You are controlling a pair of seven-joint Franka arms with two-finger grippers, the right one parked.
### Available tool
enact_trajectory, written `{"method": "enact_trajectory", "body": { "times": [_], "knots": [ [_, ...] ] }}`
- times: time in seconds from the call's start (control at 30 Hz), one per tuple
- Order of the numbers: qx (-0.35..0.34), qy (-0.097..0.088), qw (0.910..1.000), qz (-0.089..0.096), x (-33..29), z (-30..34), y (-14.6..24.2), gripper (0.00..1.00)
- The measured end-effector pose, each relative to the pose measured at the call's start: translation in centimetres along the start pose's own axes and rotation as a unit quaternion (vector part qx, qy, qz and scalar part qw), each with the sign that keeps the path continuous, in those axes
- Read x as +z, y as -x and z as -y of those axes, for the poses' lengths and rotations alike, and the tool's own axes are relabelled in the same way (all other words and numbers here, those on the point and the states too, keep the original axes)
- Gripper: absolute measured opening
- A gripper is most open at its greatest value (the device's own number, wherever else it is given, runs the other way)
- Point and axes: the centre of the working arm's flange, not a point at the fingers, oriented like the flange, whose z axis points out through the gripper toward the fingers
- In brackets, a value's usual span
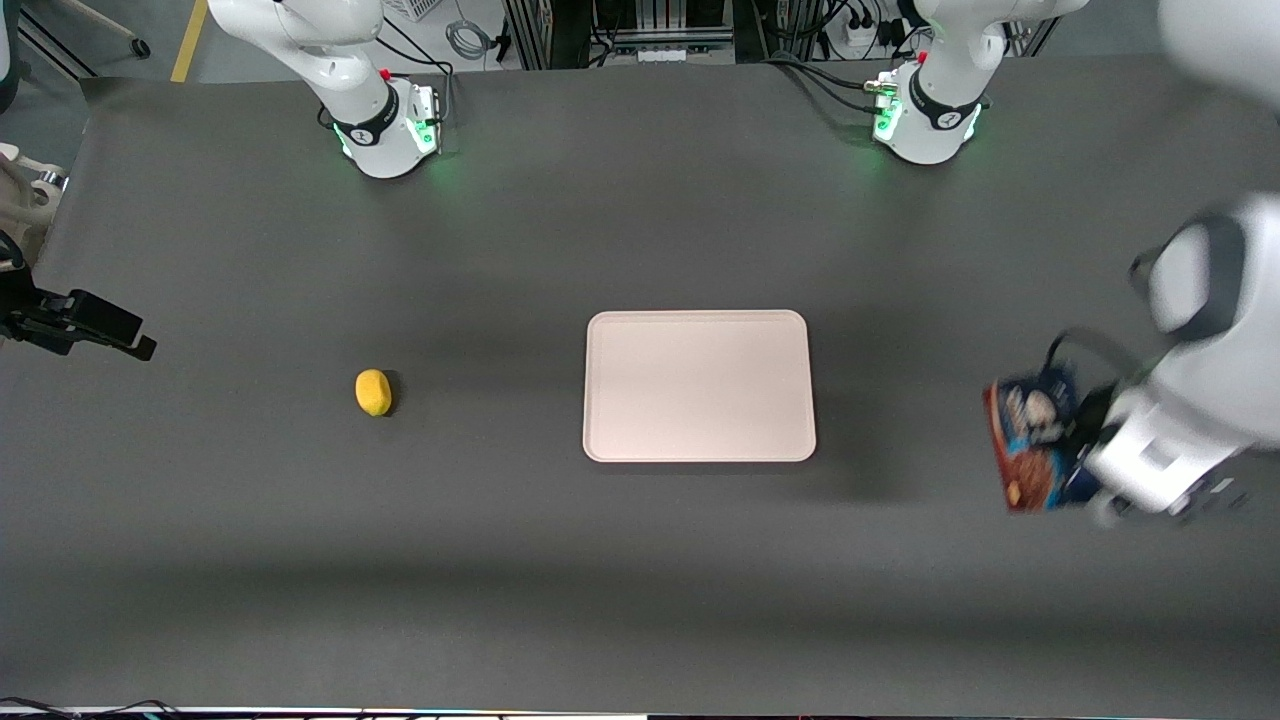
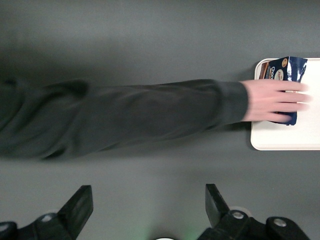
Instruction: Place cookie box on tray
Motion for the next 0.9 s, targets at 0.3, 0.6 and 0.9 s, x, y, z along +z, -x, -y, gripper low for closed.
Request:
{"method": "enact_trajectory", "body": {
  "times": [0.3,0.6,0.9],
  "knots": [
    [0.012,0.012,0.9998,-0.009,15.1,-3.1,-2.6,0.25],
    [0.029,0.001,0.9986,-0.044,24.9,-2.3,-2.0,0.25],
    [0.039,0.017,0.9964,-0.074,28.9,-1.9,-1.6,0.24]
  ]
}}
